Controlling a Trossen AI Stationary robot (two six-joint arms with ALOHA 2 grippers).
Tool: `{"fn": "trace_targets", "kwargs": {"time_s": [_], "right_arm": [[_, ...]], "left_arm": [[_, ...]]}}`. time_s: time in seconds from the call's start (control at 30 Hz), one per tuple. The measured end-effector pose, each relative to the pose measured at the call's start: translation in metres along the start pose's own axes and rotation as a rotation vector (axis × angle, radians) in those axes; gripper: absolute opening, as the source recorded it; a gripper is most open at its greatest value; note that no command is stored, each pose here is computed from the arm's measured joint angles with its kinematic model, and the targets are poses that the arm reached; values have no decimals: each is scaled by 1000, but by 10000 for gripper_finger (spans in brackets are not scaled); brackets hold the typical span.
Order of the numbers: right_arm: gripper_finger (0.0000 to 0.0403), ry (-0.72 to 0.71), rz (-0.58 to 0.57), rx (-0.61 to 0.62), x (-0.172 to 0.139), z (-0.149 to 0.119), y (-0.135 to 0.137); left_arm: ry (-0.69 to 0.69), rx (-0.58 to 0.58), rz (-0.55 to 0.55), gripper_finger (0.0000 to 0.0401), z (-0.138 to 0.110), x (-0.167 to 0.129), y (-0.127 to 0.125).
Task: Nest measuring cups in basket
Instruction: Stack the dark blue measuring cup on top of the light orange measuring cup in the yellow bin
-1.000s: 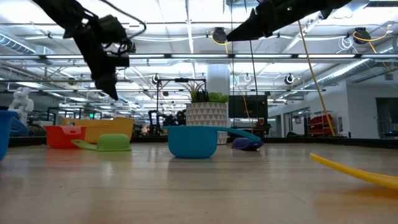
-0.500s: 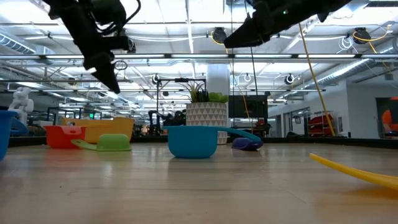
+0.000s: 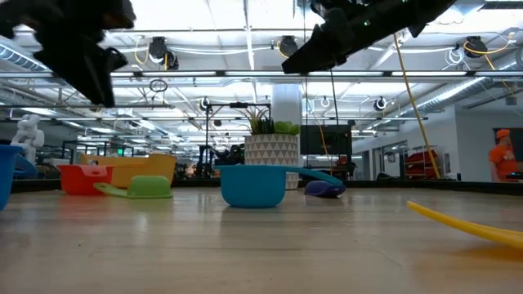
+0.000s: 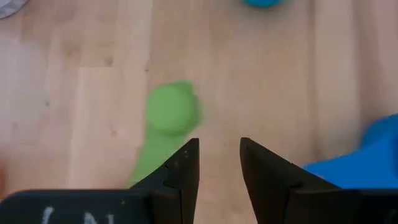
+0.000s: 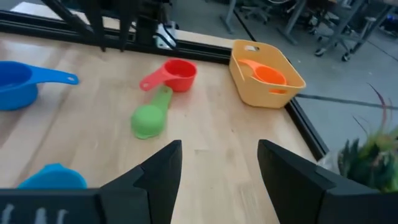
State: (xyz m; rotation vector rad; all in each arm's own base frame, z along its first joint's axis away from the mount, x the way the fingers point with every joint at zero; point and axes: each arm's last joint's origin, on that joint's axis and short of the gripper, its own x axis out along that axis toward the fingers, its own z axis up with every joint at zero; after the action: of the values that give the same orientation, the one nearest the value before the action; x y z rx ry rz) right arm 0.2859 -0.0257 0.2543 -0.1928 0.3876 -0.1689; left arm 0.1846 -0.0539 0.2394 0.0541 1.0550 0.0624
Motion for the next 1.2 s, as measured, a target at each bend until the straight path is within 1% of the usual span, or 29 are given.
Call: {"fn": "trace_targets", "kwargs": {"time_s": [0.1,0.2,0.37,0.43,0.5,0.57,0.67,0.8,0.9,1.0,1.1,1.2], "right_arm": [[203,-24,14,-22,-1,3,5],[203,-59,19,-34,-1,7,8],[203,-93,26,-39,-2,10,12],[203,-98,25,-37,-2,11,12],[203,-97,25,-33,-2,11,11],[203,-94,25,-32,-2,11,11],[203,-94,25,-32,-2,11,11],[203,-94,25,-37,-2,11,11],[203,-94,24,-39,-2,11,11],[203,-95,22,-50,-2,11,11],[203,-97,20,-68,-2,11,11],[203,-98,18,-71,-2,11,10]], "left_arm": [[-16,4,-28,120,-5,-4,-20],[-21,50,-84,120,-12,-6,-43],[-62,189,-189,120,-20,-3,-85],[-69,250,-207,120,-23,1,-100],[-79,273,-213,124,-26,6,-111],[-80,288,-221,136,-27,12,-120],[-73,292,-243,168,-30,19,-131],[-59,332,-263,214,-26,17,-145],[-49,363,-305,235,-24,14,-154],[-1,379,-311,236,-29,21,-158],[40,414,-303,224,-35,31,-163],[37,443,-305,208,-37,38,-169]]}}
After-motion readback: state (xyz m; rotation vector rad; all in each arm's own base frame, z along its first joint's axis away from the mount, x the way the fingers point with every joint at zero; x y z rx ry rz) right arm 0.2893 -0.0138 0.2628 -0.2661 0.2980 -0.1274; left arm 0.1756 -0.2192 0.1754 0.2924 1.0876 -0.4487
